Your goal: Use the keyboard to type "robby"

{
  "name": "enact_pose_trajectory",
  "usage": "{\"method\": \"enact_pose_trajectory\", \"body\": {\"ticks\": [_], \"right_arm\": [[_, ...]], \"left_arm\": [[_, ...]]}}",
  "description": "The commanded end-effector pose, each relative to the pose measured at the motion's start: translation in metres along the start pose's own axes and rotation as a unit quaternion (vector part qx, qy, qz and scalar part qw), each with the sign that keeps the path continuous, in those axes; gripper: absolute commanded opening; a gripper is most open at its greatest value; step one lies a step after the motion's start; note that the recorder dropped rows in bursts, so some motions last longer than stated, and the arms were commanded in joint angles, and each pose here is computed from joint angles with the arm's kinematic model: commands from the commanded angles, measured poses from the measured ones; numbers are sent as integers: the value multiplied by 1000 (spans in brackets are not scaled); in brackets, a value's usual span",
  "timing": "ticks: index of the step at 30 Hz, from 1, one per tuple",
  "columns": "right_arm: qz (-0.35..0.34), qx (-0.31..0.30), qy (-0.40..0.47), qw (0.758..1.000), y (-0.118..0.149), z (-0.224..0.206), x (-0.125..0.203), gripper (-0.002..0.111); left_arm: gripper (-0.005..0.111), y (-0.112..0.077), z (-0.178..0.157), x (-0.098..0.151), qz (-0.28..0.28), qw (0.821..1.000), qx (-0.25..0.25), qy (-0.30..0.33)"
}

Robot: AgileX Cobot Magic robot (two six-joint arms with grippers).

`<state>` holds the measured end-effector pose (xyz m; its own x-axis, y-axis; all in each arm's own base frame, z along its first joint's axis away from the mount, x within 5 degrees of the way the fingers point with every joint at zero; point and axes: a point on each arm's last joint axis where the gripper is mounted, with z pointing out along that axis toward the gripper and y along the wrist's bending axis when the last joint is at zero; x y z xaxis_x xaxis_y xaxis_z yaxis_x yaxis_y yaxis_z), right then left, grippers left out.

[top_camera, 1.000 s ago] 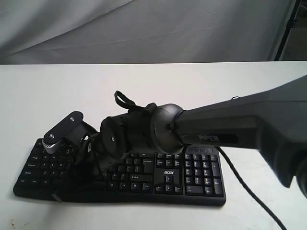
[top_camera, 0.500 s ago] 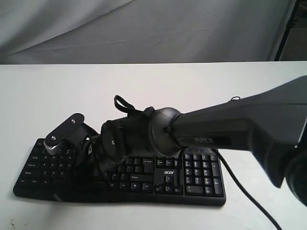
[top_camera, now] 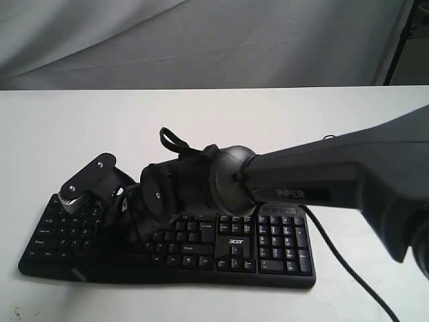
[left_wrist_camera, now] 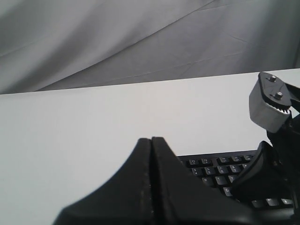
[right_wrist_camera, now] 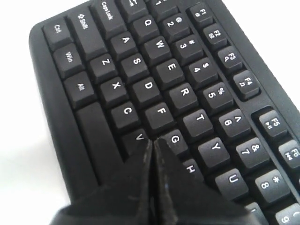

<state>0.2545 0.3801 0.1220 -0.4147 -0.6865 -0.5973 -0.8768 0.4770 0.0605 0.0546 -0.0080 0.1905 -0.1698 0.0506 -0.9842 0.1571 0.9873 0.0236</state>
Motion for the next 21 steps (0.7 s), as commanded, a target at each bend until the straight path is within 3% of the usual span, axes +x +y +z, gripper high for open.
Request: {"method": "enact_pose_trajectory", "body": {"ticks": [1, 13, 21], "right_arm": [[-6, 2, -3, 1000, 0, -1, -2, 0], [-3, 1, 8, 1000, -1, 7, 5, 0], [-18, 17, -36, 999, -8, -35, -22, 0]], "left_arm": [[0, 0, 0, 1, 1, 1000, 3, -3], [0, 0, 0, 1, 1, 1000, 3, -3], [0, 0, 0, 1, 1, 1000, 3, -3]]}}
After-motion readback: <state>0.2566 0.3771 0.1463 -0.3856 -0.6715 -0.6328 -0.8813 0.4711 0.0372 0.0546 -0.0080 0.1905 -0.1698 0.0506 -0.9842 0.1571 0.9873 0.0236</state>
